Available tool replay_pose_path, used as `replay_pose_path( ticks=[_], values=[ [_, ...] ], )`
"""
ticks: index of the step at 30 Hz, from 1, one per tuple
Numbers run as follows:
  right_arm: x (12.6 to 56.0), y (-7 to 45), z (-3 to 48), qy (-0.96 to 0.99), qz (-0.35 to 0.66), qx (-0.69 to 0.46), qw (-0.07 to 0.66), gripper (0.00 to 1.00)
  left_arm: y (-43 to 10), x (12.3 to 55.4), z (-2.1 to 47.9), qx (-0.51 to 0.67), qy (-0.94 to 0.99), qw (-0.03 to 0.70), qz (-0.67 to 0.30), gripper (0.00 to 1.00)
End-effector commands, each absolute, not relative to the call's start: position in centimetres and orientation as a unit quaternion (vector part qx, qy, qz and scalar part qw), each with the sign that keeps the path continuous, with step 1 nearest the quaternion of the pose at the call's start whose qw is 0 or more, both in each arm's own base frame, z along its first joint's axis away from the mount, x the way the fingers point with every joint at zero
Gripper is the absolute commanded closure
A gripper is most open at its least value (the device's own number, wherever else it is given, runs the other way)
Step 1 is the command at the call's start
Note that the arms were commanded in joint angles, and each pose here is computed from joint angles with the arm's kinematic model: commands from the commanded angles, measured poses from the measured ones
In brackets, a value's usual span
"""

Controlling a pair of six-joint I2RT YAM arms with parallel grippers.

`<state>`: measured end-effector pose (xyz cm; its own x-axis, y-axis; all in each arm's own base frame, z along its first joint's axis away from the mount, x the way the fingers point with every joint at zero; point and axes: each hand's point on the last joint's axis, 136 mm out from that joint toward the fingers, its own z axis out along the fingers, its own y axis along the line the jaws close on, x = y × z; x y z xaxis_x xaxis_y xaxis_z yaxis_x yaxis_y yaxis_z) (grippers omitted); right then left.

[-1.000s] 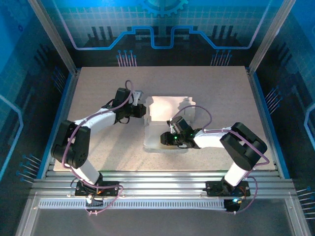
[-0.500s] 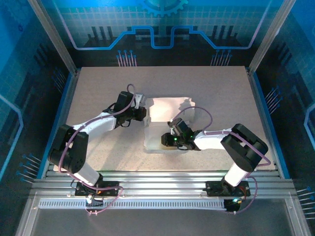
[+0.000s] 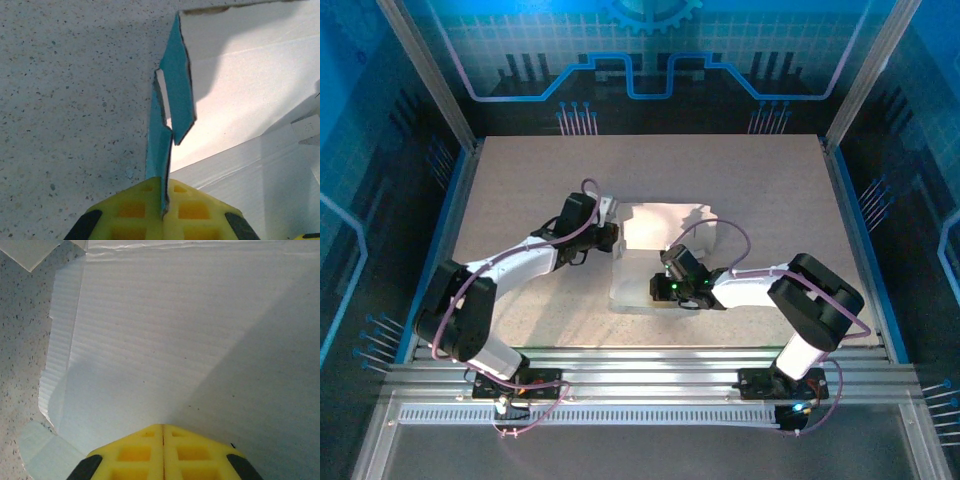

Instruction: Fold the paper box

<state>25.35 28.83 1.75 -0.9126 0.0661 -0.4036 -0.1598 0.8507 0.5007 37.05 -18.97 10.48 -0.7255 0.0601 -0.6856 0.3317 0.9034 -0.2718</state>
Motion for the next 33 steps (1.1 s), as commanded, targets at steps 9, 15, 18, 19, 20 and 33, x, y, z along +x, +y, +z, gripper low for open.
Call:
replay_pose_path(
  ticks=[9, 15, 18, 19, 20, 33],
  values=[
    [24.6, 27.4, 0.1, 0.952, 0.226, -0.007, 0.204, 0.96, -18.4, 32.1, 5.4, 0.117, 0.946, 0.254, -0.162, 1.0],
    [24.6, 27.3, 0.1, 0.953, 0.222, -0.007, 0.204, 0.96, -17.8, 31.1, 4.3, 0.11, 0.955, 0.234, -0.144, 1.0],
    [24.5, 27.4, 0.0, 0.953, 0.223, -0.007, 0.204, 0.96, -17.7, 30.6, 3.9, 0.104, 0.958, 0.225, -0.142, 1.0],
    [24.6, 27.4, 0.0, 0.953, 0.222, -0.008, 0.204, 0.96, -17.8, 30.4, 3.8, 0.103, 0.959, 0.223, -0.142, 1.0],
    [24.5, 27.4, -0.1, 0.954, 0.221, -0.008, 0.203, 0.97, -17.8, 30.3, 3.6, 0.1, 0.96, 0.221, -0.14, 1.0],
    [24.5, 27.5, -0.1, 0.954, 0.22, -0.011, 0.205, 0.96, -17.3, 28.8, 2.4, 0.091, 0.969, 0.201, -0.114, 1.0]
  ],
)
